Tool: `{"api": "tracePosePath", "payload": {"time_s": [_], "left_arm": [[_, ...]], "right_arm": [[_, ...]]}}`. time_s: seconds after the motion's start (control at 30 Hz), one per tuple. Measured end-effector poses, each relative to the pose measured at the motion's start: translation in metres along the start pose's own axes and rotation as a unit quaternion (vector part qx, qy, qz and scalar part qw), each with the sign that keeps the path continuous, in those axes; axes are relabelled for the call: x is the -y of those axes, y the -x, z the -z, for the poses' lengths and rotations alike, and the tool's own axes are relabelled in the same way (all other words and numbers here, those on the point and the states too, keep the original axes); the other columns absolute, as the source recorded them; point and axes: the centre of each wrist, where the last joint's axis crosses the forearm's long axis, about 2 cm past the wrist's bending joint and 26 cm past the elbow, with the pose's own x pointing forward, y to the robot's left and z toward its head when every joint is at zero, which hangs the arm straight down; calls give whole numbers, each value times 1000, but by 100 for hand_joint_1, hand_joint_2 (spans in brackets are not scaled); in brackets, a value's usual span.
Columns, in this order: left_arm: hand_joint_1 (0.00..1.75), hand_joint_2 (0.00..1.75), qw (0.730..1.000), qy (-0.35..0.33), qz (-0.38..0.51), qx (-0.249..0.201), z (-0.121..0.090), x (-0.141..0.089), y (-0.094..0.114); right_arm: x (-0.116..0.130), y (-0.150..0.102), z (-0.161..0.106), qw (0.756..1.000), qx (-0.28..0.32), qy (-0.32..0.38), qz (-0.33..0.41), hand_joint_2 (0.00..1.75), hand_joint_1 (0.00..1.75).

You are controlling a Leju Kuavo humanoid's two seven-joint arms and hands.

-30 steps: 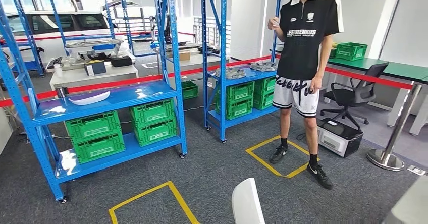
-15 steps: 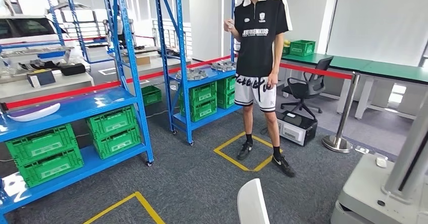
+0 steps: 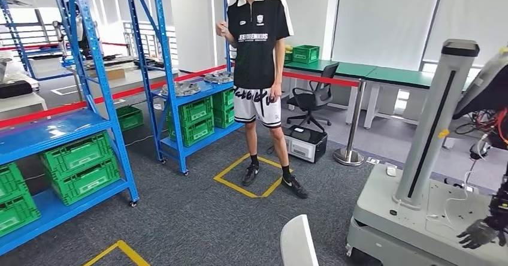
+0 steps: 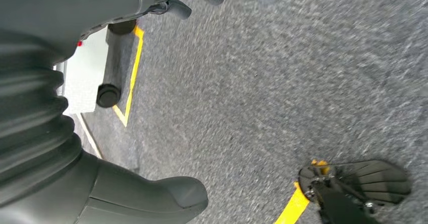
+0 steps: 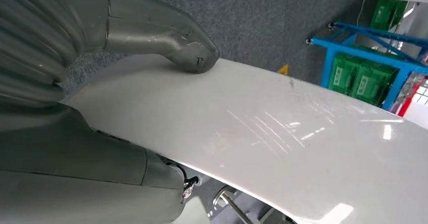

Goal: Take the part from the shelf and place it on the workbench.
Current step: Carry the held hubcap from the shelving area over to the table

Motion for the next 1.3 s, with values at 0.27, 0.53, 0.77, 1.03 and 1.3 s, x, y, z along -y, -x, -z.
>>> {"api": "tracePosePath", "payload": {"time_s": [0.27,0.53,0.77,1.03,1.3], "left_arm": [[0,175,999,-12,-40,-9,-1,4,6],[0,175,1000,5,-27,-6,-1,8,11],[0,175,1000,14,2,1,-2,10,7],[0,175,1000,12,13,4,-1,9,1],[0,175,1000,8,9,4,-2,10,1]], "right_arm": [[-7,2,9,1000,15,-24,5,175,175],[-7,4,12,1000,-2,-24,5,175,175],[-3,9,-5,1000,-25,4,3,175,175],[-3,9,-10,1000,-28,13,3,175,175],[-4,8,-10,1000,-23,16,4,175,175]]}}
